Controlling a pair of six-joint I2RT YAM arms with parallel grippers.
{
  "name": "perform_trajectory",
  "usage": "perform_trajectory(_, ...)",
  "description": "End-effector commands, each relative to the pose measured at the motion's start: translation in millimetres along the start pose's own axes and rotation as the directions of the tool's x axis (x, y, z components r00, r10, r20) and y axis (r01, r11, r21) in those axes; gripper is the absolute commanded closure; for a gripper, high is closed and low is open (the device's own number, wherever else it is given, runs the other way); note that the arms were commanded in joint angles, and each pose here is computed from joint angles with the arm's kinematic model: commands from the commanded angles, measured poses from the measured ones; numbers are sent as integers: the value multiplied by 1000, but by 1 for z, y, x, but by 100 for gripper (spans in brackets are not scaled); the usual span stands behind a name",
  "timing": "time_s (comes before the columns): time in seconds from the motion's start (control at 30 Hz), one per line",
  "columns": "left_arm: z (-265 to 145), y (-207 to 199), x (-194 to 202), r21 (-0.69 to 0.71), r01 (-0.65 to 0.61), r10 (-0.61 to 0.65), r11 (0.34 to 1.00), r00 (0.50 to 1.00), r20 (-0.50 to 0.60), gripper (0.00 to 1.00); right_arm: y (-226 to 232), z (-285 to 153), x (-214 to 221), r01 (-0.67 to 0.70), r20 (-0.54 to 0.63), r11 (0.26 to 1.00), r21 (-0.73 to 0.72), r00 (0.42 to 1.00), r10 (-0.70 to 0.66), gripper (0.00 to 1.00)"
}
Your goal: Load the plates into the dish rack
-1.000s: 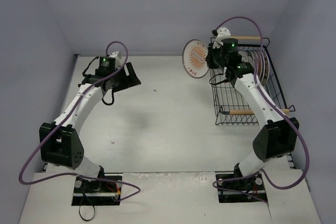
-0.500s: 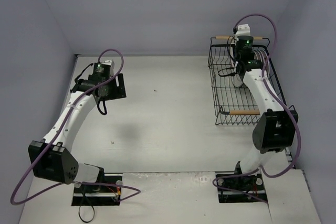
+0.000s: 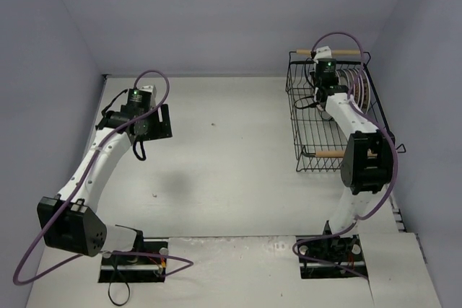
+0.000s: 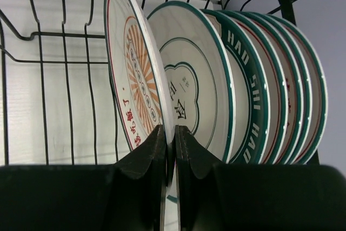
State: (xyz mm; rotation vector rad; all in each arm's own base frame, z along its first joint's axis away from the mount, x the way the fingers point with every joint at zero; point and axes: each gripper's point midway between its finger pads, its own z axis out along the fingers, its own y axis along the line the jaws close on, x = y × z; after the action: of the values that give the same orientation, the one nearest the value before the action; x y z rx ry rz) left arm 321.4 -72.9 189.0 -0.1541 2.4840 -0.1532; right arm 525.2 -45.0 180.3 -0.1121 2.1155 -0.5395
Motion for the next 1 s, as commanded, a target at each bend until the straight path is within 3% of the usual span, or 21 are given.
perform_trajectory(0.0, -14, 2, -11, -1, -13, 13, 1000, 998, 57, 29, -14, 2, -24, -57, 96, 997, 50, 994, 52, 100)
perform_trajectory(0.3, -18, 3, -7, -1, -10, 10, 1000, 999, 52, 29, -1, 7, -7, -103, 52, 995, 3, 993, 103, 97)
perform_trajectory(0.4, -22, 3, -7, 2, -11, 11, 1000, 998, 57, 29, 0, 2, -7, -123, 49, 992, -13, 991, 123, 85)
perform_trajectory(0.6, -34, 4, -8, 3, -16, 16, 1000, 997, 70, 29, -11, -25, -36, -150, 93, 987, -48, 984, 154, 41)
perform_trajectory(0.7, -41, 4, -9, 6, -18, 17, 1000, 997, 75, 29, -23, -46, -60, -179, 144, 982, -59, 972, 186, 31)
perform_trajectory(0.97, -75, 2, -25, 21, -40, 37, 999, 989, 143, 29, -59, -129, -113, -249, 297, 961, -119, 915, 274, 20)
